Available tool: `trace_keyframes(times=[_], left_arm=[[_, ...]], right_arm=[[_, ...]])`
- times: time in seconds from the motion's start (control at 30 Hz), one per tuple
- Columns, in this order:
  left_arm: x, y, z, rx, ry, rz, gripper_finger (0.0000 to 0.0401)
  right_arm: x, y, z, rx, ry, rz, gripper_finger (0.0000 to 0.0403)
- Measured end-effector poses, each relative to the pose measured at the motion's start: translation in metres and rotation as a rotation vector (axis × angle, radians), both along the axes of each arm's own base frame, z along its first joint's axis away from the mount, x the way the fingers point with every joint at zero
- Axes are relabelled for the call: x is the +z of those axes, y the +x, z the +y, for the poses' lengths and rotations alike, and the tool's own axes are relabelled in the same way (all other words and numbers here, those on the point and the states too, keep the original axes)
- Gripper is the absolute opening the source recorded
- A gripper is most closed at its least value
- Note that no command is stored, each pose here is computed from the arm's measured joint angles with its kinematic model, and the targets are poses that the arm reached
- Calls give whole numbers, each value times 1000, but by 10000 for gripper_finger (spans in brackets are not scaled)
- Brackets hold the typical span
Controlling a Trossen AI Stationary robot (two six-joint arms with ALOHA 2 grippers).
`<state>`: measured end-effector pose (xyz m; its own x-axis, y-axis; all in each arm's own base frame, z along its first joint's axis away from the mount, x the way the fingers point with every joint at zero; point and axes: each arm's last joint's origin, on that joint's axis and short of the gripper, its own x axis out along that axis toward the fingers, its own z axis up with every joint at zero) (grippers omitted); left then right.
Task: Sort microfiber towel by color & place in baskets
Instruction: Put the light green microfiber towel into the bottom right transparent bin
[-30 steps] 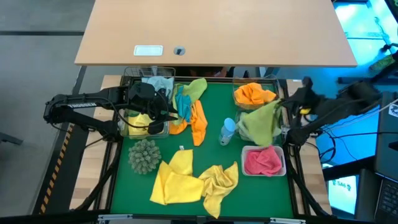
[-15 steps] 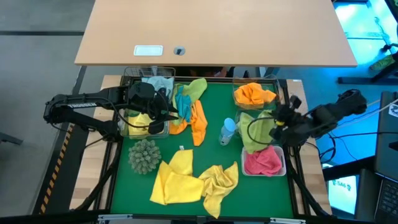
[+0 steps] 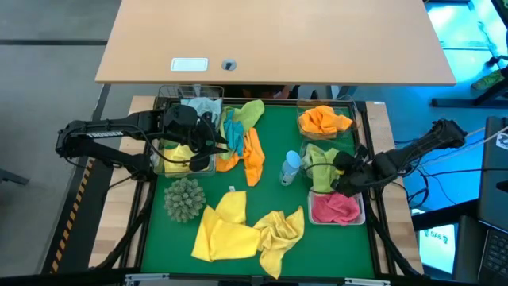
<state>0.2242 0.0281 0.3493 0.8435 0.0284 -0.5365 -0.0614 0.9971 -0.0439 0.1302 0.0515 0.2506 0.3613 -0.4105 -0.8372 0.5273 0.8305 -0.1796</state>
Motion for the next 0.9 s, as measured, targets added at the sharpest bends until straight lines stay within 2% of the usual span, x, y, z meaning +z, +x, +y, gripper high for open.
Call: trace_keyframes(times=[0.3, 0.7, 0.9], left_arm=[[0, 0, 0, -3, 6, 0, 130], [0, 0, 0, -4, 6, 0, 130], [0, 0, 0, -4, 6, 0, 130]], right_arm=[[-28, 12, -25, -132, 176, 52, 1], [-32, 15, -68, -323, 337, 72, 1], [-32, 13, -80, -403, 366, 60, 1]])
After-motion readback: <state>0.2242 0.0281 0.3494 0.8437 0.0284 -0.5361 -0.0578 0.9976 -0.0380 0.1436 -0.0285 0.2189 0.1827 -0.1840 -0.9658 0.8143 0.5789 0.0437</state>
